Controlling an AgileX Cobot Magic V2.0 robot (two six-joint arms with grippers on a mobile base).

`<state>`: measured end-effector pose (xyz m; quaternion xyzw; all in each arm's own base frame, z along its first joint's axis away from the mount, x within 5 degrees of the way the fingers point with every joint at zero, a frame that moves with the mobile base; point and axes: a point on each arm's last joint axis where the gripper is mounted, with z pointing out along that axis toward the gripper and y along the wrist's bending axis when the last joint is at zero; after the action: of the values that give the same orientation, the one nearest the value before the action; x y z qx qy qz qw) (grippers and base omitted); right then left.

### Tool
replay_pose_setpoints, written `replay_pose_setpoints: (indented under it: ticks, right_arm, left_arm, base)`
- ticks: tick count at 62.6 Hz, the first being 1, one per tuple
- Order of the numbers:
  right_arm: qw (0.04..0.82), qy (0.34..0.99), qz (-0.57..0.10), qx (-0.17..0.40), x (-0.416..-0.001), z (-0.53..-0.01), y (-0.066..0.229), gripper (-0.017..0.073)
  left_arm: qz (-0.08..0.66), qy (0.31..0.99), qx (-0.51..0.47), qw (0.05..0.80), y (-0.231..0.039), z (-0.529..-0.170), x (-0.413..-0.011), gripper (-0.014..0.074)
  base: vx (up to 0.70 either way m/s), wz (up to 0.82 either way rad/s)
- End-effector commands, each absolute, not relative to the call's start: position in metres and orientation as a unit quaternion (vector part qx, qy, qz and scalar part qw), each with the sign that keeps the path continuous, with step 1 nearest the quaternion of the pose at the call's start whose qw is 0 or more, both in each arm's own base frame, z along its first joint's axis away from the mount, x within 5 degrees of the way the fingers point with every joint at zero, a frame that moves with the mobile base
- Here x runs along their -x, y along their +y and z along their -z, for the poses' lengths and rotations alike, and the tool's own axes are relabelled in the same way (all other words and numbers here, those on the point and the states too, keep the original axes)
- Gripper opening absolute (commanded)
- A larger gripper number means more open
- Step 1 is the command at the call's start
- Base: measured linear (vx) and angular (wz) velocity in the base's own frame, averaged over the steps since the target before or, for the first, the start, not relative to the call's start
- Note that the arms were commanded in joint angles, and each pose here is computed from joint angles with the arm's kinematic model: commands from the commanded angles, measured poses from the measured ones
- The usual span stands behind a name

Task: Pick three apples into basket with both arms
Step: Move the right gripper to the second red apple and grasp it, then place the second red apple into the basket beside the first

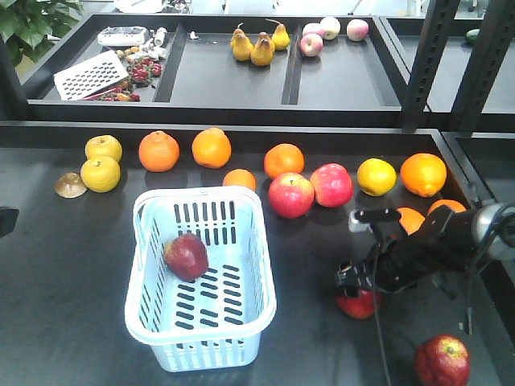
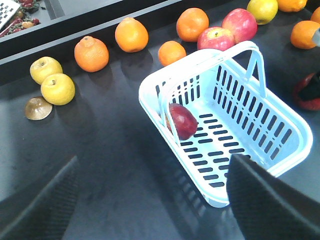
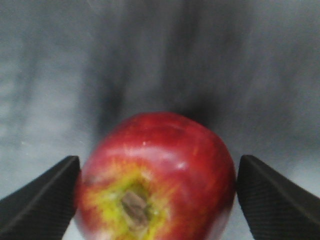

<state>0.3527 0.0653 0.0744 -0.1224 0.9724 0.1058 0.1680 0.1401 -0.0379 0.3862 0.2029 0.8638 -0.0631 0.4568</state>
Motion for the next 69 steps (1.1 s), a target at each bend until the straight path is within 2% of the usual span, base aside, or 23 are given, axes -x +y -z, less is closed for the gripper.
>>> replay_pose_setpoints:
  ticks: [1,13,26,33,48,69]
  right_arm:
    - [0.190,0.968,-0.107,0.124,-0.360,-0.086,0.066,0.0594]
    - [0.187,0.969,-0.107,0.124,-0.360,-0.083,0.066,0.0553]
    - [0.182,0.968,-0.115,0.126,-0.358,-0.088,0.068,0.0377]
    - [0.197,0.965,-0.120,0.128,-0.358,-0.104,0.068,0.0321]
    - [0.224,0.949,-0.158,0.156,-0.344,-0.164,0.074,0.0312]
    - [0.246,0.914,-0.236,0.221,-0.292,-0.260,0.083,0.0312]
  left_arm:
    - [0.069,0.844,-0.190,0.496,-0.038,-0.399,-0.141,0.0565]
    - [0.069,0.844,-0.190,0.496,-0.038,-0.399,-0.141,0.0565]
    - [0.069,0.844,-0.190,0.496,-0.038,-0.399,-0.141,0.0565]
    - [0.069,0.844,-0.190,0.496,-0.038,-0.399,-0.141,0.0565]
    - [0.069,0.844,-0.190,0.496,-0.038,-0.399,-0.141,0.0565]
    - [0.069,0.844,-0.190,0.496,-0.038,-0.399,-0.141,0.0565]
  base:
    - [0.00,0.00]
    - [0.00,0.00]
    - [0.00,0.00]
    - [0.00,0.00]
    - [0.00,0.00]
    - [0.00,0.00]
